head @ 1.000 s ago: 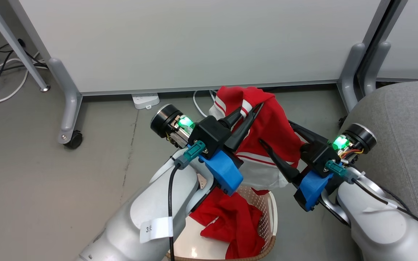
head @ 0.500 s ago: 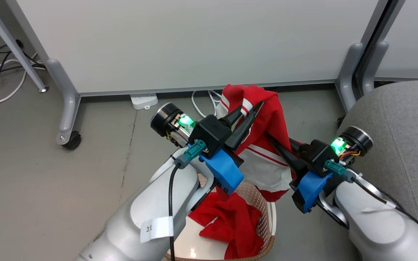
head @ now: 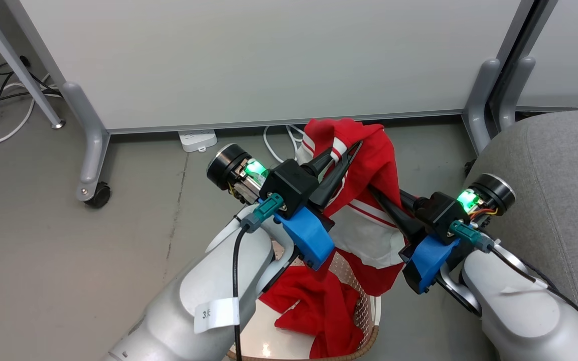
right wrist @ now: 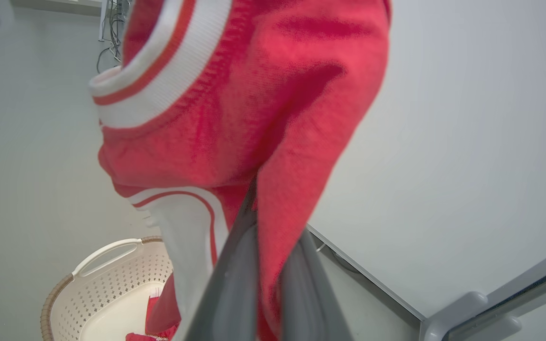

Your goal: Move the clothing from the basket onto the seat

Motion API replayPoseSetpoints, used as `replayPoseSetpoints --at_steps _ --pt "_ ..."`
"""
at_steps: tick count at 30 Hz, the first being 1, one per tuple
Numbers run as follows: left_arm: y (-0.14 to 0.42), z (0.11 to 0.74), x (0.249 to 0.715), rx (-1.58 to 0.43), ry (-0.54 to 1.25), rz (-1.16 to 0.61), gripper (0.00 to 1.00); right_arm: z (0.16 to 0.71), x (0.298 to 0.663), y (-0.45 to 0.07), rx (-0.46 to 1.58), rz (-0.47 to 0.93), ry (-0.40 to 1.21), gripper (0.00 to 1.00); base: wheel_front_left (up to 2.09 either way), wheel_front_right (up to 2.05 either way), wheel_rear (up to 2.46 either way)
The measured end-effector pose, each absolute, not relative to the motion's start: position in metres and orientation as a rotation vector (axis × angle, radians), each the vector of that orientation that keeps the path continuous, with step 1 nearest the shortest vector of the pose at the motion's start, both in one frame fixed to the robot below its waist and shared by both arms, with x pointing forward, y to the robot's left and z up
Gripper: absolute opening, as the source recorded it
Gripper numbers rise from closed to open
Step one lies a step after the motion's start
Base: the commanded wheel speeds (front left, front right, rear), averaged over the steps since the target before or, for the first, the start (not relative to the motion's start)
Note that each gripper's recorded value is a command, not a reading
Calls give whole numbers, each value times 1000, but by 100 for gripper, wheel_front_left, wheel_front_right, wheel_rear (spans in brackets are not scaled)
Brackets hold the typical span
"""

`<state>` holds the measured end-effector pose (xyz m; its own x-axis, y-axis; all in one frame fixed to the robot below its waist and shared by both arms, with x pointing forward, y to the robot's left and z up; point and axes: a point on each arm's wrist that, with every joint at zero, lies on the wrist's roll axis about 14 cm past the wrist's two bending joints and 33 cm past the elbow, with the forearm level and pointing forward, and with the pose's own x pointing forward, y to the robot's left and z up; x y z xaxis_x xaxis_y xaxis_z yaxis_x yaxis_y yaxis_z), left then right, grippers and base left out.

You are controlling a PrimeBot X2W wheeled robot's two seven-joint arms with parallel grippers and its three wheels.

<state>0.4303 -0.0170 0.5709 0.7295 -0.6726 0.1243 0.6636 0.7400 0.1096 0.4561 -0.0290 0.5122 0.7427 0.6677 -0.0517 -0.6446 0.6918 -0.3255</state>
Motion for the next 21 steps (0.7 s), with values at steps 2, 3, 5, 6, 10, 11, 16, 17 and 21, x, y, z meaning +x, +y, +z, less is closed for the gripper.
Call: replayPoseSetpoints --at_steps 2,3,5,6,10,11,16,17,21 --pt "-17 570 431 59 -158 -737 0 512 456 -29 -334 733 -73 0 0 0 0" --pt "-17 570 431 59 -157 -737 0 512 457 -29 -334 732 -73 0 0 0 0" --pt "-17 569 431 59 -154 -737 0 513 457 -30 -331 730 -74 0 0 0 0" --pt "-17 568 431 59 -151 -737 0 513 457 -30 -329 729 -75 0 0 0 0" --pt "-16 566 432 51 -144 -733 100 514 458 -31 -323 723 -76 0 0 0 0" --pt "-16 566 432 50 -143 -733 100 514 458 -31 -319 720 -78 0 0 0 0" --pt "-16 560 434 51 -127 -731 100 517 459 -35 -290 698 -83 0 0 0 0" --pt "-16 559 434 50 -124 -732 100 518 460 -36 -286 695 -86 0 0 0 0" --pt "-19 553 436 46 -110 -737 100 519 462 -42 -266 672 -89 0 0 0 0"
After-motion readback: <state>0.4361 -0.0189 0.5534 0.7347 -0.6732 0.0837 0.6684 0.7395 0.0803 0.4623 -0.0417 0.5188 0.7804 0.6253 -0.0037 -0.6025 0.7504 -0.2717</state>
